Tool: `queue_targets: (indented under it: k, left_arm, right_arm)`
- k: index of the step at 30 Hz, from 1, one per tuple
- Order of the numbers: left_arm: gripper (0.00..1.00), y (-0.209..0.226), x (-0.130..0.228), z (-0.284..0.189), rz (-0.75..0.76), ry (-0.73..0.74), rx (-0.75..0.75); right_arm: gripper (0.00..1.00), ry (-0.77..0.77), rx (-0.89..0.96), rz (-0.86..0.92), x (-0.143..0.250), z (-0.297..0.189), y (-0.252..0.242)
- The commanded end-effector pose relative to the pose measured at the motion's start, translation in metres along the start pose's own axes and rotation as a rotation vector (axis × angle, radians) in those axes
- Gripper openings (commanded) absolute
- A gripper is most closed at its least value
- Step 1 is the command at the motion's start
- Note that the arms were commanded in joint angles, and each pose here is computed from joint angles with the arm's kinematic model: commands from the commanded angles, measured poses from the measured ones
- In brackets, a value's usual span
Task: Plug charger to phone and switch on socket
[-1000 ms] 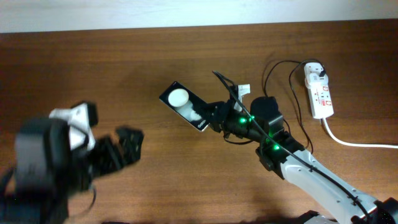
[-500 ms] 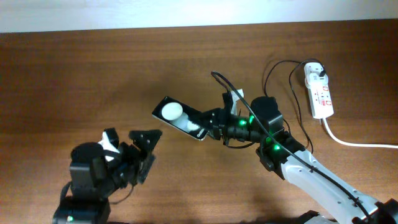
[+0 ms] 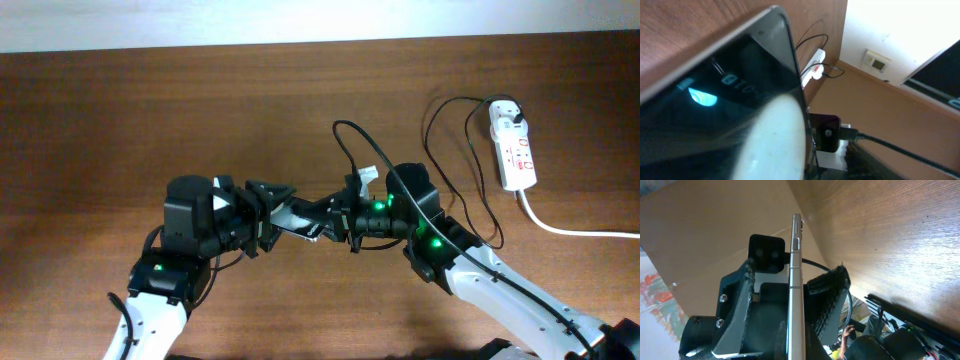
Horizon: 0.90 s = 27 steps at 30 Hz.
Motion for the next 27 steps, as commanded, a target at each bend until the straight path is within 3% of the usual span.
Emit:
queue_targets:
  k: [1, 5, 7, 9, 13, 15, 16, 19, 21, 23, 25, 27]
  left_arm:
    - [0.41, 0.001, 0.000, 0.002, -0.059, 0.008, -0.003]
    - [0.14, 0.001, -0.002, 0.002, -0.097, -0.009, -0.005]
    - [0.06, 0.001, -0.002, 0.002, -0.113, -0.010, -0.006]
    - [0.02, 0.001, -0.003, 0.002, -0.114, -0.024, -0.007]
    - [0.00, 0.002, -0.007, 0.002, -0.100, -0.054, -0.011]
    - [0.00, 0.003, -0.015, 0.001, 0.065, -0.124, -0.029]
    - [0.00, 0.005, -0.020, 0.000, 0.179, -0.162, -0.049]
    - [0.05, 0.007, -0.032, -0.007, 0.441, -0.195, -0.082]
    - [0.06, 0.015, -0.031, -0.009, 0.523, -0.154, -0.113]
    - [0.03, 0.027, -0.028, -0.010, 0.539, -0.122, -0.170]
    - [0.00, 0.039, -0.027, -0.008, 0.497, -0.092, -0.226]
    - [0.00, 0.042, -0.027, -0.007, 0.490, -0.087, -0.236]
  right_arm:
    - [0.04, 0.009, -0.031, -0.034, 0.007, -0.002, 0.011]
    - [0.04, 0.000, -0.033, -0.033, 0.006, -0.002, 0.011]
    - [0.05, 0.000, -0.033, -0.034, 0.006, -0.002, 0.011]
    - [0.28, -0.001, -0.027, -0.027, 0.006, -0.002, 0.010]
    - [0.44, -0.017, 0.014, 0.016, 0.002, -0.002, 0.001]
    - [0.54, -0.083, 0.051, -0.039, -0.007, -0.003, -0.008]
    - [0.71, -0.141, 0.084, -0.089, -0.014, -0.004, -0.015]
    - [0.99, -0.303, 0.207, -0.323, -0.036, -0.011, -0.032]
    - [0.99, -0.376, 0.354, -0.508, -0.048, -0.020, -0.049]
    - [0.99, -0.464, 0.492, -0.542, -0.059, -0.032, -0.065]
    - [0.99, -0.608, 0.607, -0.555, -0.073, -0.047, -0.074]
    - [0.99, -0.805, 0.733, -0.689, -0.091, -0.067, -0.069]
Point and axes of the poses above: each gripper's point midway between its finger pads, its own z axis out along the fingers, its own y axis along the line the jaws close on, x = y × z, the point moved 6 cm from there along -z, back along the fingers, and after that the axes turned 6 degrees about z, right-handed, at the moved point
